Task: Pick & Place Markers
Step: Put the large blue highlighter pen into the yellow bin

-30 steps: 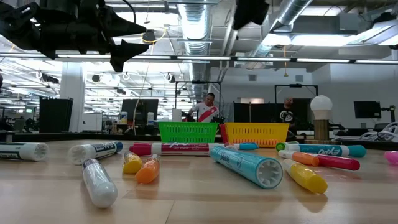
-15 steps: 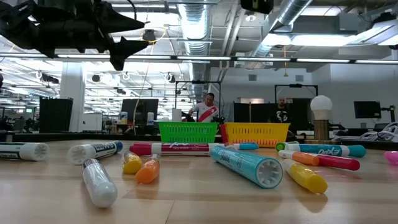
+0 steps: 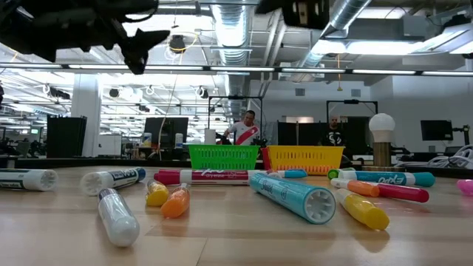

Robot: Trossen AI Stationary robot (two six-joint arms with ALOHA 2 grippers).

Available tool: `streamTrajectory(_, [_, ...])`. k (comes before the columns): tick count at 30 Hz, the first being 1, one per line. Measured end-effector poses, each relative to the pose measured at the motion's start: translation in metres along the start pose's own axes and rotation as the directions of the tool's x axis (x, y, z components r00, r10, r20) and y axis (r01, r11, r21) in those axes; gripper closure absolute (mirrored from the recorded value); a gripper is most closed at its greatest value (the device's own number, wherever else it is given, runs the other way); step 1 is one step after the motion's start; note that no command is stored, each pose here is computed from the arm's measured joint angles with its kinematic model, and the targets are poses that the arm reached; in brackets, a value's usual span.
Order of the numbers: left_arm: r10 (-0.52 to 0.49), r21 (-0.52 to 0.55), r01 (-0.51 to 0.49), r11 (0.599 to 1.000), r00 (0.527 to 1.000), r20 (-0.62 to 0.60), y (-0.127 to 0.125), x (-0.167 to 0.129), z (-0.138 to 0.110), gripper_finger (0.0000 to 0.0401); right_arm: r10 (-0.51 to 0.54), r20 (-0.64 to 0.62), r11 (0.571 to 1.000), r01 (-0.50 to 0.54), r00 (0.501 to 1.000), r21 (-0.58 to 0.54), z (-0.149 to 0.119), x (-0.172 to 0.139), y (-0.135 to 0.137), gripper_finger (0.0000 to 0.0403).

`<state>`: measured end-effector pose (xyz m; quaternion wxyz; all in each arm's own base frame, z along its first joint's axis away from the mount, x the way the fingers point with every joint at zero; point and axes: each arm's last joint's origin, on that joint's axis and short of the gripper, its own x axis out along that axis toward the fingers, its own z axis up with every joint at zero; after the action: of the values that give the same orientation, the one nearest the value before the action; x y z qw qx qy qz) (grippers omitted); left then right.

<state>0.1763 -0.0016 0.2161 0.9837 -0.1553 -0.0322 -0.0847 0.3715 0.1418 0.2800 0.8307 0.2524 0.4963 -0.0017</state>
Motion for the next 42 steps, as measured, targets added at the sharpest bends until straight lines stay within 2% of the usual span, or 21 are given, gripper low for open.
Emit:
streamTrajectory(8, [-0.038,0.023,0.037,0.999,0.997,0.06,-0.02,-0.004,0.005,0.0159,-0.045,-0.104,0.999,0.048,0.994,0.025,-0.013,0.043,0.0,0.029])
streamTrajectory(14, [-0.081,0.01,0.08,0.997,0.996,0.044,-0.033,-0.004,0.001,0.0159,-0.08,-0.147,0.995,0.086,0.986,0.039,-0.02,0.053,-0.001,0.029])
streamTrajectory(21, [-0.121,-0.005,0.121,0.993,0.992,0.022,-0.049,-0.006,-0.005,0.0159,-0.091,-0.111,0.993,0.098,0.99,0.063,-0.019,0.052,0.0,0.0286])
streamTrajectory(24, [-0.122,-0.01,0.122,0.992,0.992,0.006,-0.054,-0.006,-0.008,0.0159,-0.09,-0.113,0.991,0.1,0.99,0.091,-0.02,0.052,0.001,0.0269])
streamTrajectory(35, [-0.107,-0.013,0.107,0.994,0.994,-0.017,-0.059,-0.007,-0.012,0.0159,-0.087,-0.148,0.971,0.117,0.985,0.21,-0.032,0.059,0.009,0.0165])
streamTrajectory(42, [-0.105,-0.012,0.105,0.994,0.994,-0.023,-0.059,-0.007,-0.013,0.0159,-0.087,-0.152,0.961,0.123,0.985,0.248,-0.034,0.081,0.008,0.0155])
